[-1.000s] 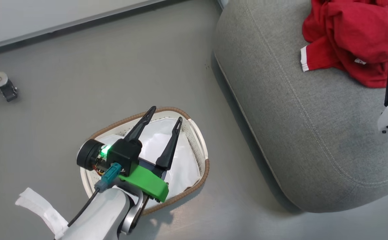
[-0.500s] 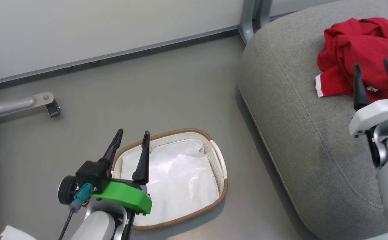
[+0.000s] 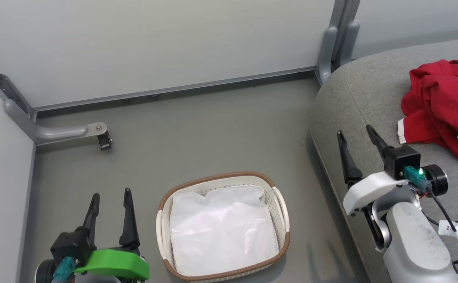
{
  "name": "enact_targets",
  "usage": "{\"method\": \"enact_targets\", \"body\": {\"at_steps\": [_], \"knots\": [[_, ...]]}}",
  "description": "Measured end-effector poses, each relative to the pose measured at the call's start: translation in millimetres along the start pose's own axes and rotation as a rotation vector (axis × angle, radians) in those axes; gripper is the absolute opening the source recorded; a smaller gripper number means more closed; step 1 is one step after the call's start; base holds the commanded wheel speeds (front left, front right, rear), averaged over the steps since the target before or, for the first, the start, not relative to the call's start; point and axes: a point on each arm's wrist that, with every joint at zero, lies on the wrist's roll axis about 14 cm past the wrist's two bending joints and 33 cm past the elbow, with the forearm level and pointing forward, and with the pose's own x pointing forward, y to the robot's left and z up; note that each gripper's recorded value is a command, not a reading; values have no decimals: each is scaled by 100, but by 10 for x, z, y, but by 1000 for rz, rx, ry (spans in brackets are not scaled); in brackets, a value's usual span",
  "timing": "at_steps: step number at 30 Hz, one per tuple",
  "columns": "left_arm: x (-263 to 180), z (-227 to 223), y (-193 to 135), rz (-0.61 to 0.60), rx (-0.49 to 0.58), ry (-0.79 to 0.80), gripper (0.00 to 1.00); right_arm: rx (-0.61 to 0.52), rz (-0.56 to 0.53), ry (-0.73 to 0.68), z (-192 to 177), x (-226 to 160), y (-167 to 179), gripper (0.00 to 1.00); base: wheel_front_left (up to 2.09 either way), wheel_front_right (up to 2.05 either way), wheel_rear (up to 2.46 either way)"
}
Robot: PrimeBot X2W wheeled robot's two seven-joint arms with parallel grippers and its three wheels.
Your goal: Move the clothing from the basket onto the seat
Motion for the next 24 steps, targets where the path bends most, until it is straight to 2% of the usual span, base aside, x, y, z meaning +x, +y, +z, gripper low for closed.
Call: {"method": "enact_targets", "body": {"at_steps": [11,24], "knots": [[-314,-44,184,67,-14,2,100,93,46,19,-150,-303,284,100,0,0,0],[-388,-57,263,91,-22,0,100,78,64,41,-227,-405,352,100,0,0,0]]}}
